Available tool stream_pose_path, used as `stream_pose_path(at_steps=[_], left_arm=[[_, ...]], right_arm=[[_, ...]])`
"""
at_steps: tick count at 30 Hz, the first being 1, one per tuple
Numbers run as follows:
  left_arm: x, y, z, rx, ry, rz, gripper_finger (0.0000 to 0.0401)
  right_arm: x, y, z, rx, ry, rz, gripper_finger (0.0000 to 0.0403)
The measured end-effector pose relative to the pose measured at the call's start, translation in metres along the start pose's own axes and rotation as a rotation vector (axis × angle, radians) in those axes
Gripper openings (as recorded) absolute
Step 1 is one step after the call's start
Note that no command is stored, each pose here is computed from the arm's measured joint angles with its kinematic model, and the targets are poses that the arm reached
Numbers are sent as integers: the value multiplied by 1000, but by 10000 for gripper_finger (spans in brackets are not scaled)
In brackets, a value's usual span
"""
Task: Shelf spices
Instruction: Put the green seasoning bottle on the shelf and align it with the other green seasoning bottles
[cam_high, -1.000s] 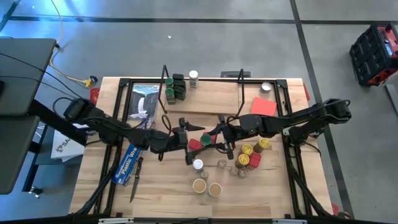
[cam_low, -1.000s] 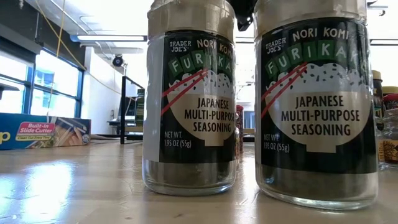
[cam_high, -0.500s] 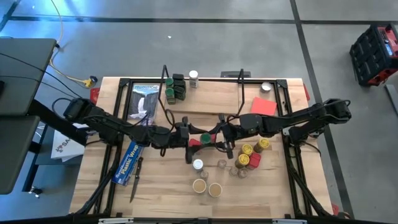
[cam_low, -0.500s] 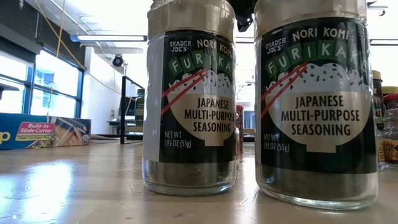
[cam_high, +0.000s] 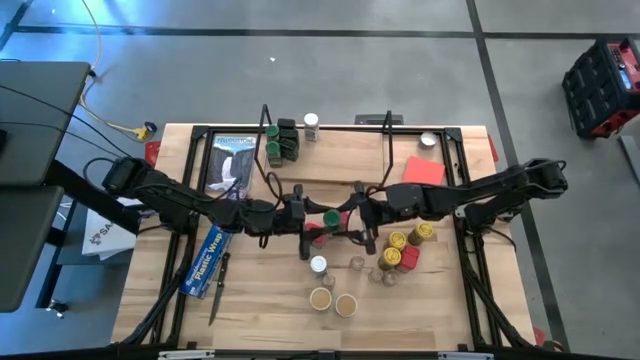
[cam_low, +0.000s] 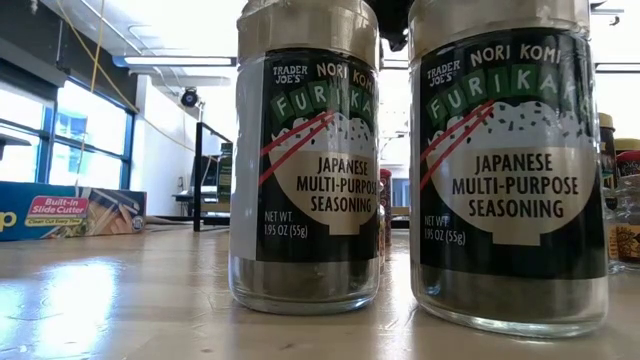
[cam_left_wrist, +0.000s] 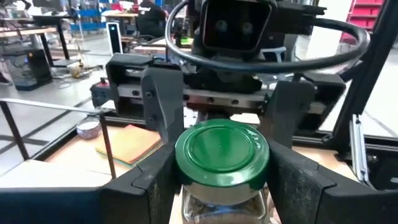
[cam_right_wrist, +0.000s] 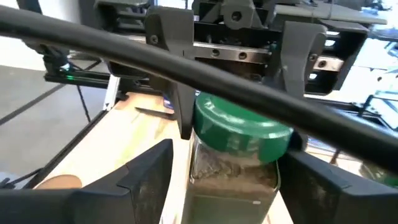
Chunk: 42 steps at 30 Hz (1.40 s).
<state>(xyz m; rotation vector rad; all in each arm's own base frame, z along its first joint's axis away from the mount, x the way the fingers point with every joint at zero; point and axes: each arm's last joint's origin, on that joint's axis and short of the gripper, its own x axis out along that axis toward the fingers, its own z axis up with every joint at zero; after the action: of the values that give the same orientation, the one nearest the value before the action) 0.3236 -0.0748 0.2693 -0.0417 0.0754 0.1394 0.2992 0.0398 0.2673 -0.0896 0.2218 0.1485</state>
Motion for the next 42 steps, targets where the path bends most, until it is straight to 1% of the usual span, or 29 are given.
stream_pose_path(at_steps=[6,11,13,15,18,21,24,27,29,34,36,38,42], left_arm=[[1,2,13,25,46,26,198],[2,2,29,100,97,94,198],[3,7,38,123,135,119,198],[4,18,51,116,178,122,198],[4,45,73,105,227,131,198],[2,79,96,117,262,175,198],[-1,116,116,143,298,257,198],[-6,152,126,220,325,340,198],[-11,175,128,253,356,382,198],[-28,236,125,235,402,437,198],[-36,257,122,253,439,456,198],[-40,273,116,288,489,464,198],[-37,296,103,341,545,442,198]], right_arm=[[-15,-3,6,-3,38,-67,260],[-24,-5,5,-7,96,-123,261],[-29,-5,4,-10,129,-147,261],[-35,-6,4,-14,151,-172,261],[-43,-6,5,-12,179,-196,261],[-50,-6,8,0,177,-199,261],[-54,-6,10,1,166,-200,261],[-54,-6,10,0,170,-199,261],[-54,-6,10,0,171,-199,261],[-54,-6,9,-1,184,-198,261],[-54,-6,8,-1,189,-198,261],[-54,-6,8,-1,188,-197,261],[-54,-8,8,-2,186,-203,261]])
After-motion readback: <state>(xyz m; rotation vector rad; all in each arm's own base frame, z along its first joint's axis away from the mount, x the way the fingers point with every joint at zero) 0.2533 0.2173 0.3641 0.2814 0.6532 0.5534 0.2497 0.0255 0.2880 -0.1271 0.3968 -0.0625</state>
